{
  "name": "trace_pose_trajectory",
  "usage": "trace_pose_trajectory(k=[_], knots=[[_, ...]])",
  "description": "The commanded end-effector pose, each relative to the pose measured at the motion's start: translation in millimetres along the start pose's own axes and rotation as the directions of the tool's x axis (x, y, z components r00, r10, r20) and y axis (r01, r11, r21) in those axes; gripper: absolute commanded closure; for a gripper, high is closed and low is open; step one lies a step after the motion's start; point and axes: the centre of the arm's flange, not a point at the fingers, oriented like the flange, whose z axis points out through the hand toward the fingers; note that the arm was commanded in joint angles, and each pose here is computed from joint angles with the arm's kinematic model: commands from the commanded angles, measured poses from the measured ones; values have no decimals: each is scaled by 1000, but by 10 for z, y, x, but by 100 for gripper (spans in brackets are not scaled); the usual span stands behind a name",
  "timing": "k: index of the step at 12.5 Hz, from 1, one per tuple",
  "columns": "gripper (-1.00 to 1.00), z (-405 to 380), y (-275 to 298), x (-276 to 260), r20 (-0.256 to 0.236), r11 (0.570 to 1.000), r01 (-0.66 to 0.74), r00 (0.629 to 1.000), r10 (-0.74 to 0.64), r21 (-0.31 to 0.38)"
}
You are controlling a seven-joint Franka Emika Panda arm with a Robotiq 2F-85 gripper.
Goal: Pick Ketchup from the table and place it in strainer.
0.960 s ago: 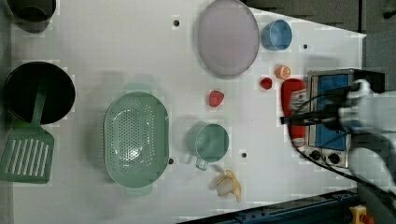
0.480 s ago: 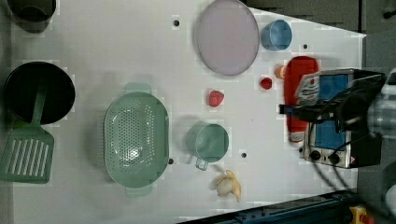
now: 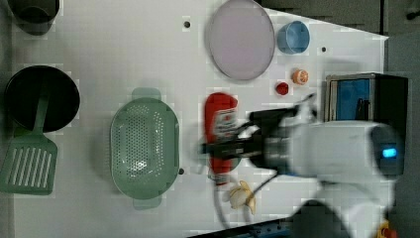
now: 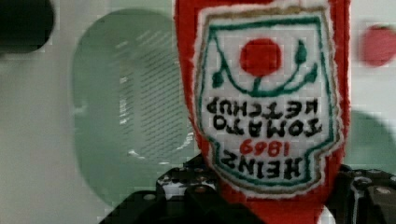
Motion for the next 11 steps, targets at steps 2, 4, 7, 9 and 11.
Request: trace_pose_trajectory(k=[2,4,7,9,11], knots=[[-26,495,-407,103,-51,972,-182,980,192,150],[-34,905,-458,136,-19,961,-201,978,209,189],[-100,1260,-572,190,-3,947,-210,976,217,243],[-100,1093,-665,221,-16,939,-224,972,236,259],[-100,671,-732,231,-35,920,-296,948,316,258]])
